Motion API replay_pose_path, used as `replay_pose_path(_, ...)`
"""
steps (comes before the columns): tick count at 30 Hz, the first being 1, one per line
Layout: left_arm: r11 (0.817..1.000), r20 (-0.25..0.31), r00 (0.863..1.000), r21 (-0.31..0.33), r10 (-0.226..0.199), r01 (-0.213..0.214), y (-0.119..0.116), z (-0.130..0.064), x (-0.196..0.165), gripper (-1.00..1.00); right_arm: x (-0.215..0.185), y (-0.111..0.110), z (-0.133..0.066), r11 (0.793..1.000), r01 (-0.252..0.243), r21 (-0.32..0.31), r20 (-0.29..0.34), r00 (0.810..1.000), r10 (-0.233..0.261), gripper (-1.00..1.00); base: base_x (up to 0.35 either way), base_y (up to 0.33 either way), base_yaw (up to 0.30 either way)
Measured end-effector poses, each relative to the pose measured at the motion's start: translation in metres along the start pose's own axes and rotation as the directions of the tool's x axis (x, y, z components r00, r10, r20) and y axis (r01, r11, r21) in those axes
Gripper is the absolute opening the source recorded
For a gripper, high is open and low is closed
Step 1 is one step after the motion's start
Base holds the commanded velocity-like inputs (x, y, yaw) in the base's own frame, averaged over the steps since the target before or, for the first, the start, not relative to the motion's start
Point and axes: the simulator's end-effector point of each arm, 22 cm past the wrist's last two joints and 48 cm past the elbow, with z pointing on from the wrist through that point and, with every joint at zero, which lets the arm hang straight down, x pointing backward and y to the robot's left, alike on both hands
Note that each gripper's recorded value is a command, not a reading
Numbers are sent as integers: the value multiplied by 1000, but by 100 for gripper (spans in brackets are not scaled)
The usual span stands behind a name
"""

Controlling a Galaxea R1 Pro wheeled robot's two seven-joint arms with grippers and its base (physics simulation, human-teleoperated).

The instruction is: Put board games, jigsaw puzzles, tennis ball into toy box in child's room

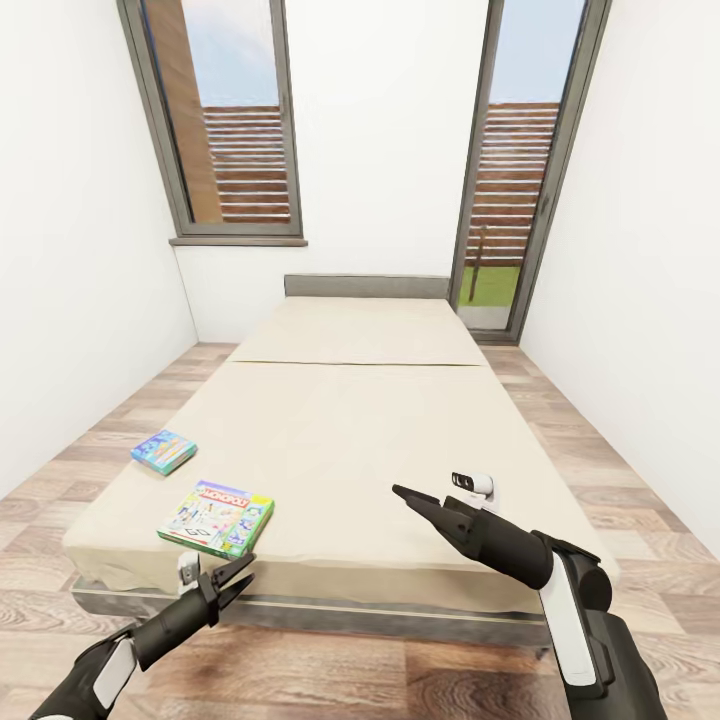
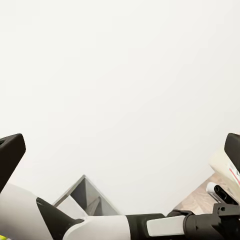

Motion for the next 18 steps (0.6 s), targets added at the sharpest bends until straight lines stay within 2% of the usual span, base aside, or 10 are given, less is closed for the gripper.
replay_pose_path(18,1000,-3,1000,6,8,-8,-4,4,-3,100,0,0,0,1000,0,0,0,1000,0,100,0,-25,0)
